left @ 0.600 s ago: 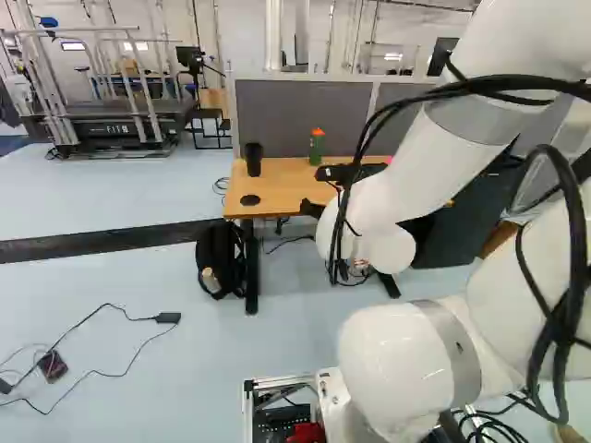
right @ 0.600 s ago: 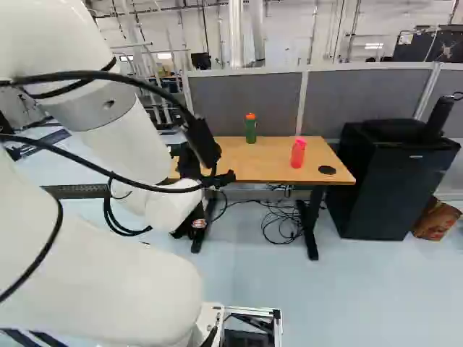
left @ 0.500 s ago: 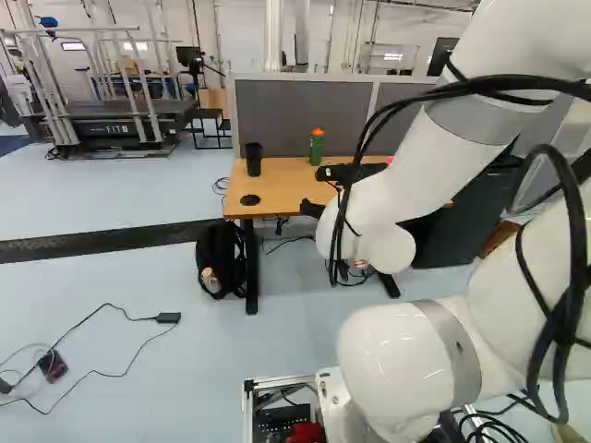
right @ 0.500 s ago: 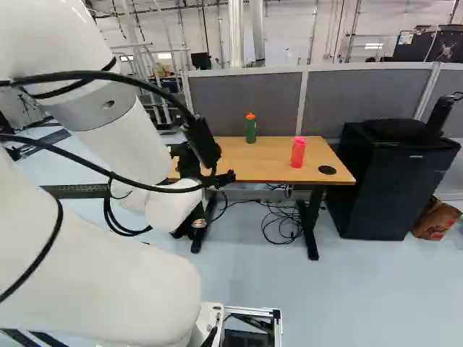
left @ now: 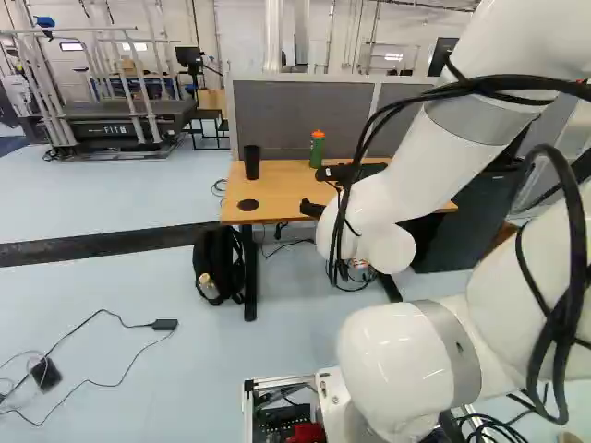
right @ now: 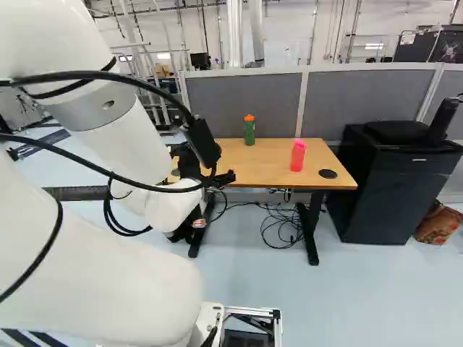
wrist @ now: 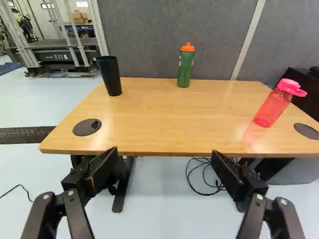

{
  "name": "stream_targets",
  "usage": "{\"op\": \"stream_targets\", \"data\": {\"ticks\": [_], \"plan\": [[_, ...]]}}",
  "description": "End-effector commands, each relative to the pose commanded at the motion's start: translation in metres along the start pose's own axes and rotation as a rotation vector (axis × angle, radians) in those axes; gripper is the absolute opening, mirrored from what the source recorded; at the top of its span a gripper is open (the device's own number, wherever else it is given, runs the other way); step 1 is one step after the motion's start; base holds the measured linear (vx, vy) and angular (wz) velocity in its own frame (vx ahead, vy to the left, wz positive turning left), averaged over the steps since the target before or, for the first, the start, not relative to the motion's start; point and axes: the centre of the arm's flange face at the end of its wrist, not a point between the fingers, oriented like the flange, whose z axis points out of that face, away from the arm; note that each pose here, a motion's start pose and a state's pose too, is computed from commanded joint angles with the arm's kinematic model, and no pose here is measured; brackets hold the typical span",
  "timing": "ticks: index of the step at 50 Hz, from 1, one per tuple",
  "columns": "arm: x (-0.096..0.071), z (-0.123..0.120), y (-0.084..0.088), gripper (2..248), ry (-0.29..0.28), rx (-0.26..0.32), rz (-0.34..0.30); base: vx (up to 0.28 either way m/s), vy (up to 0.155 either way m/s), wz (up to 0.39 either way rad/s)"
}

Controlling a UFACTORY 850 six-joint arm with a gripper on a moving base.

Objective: Pick up the green bottle from the table

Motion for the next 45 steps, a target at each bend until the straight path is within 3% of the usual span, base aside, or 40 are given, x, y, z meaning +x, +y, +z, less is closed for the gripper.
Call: {"op": "stream_targets", "data": {"ticks": [45], "plan": [[0.0000, 0.0000, 0.0000, 247, 0.000, 0.000, 0.000, 0.159, -0.046, -0.015]]}}
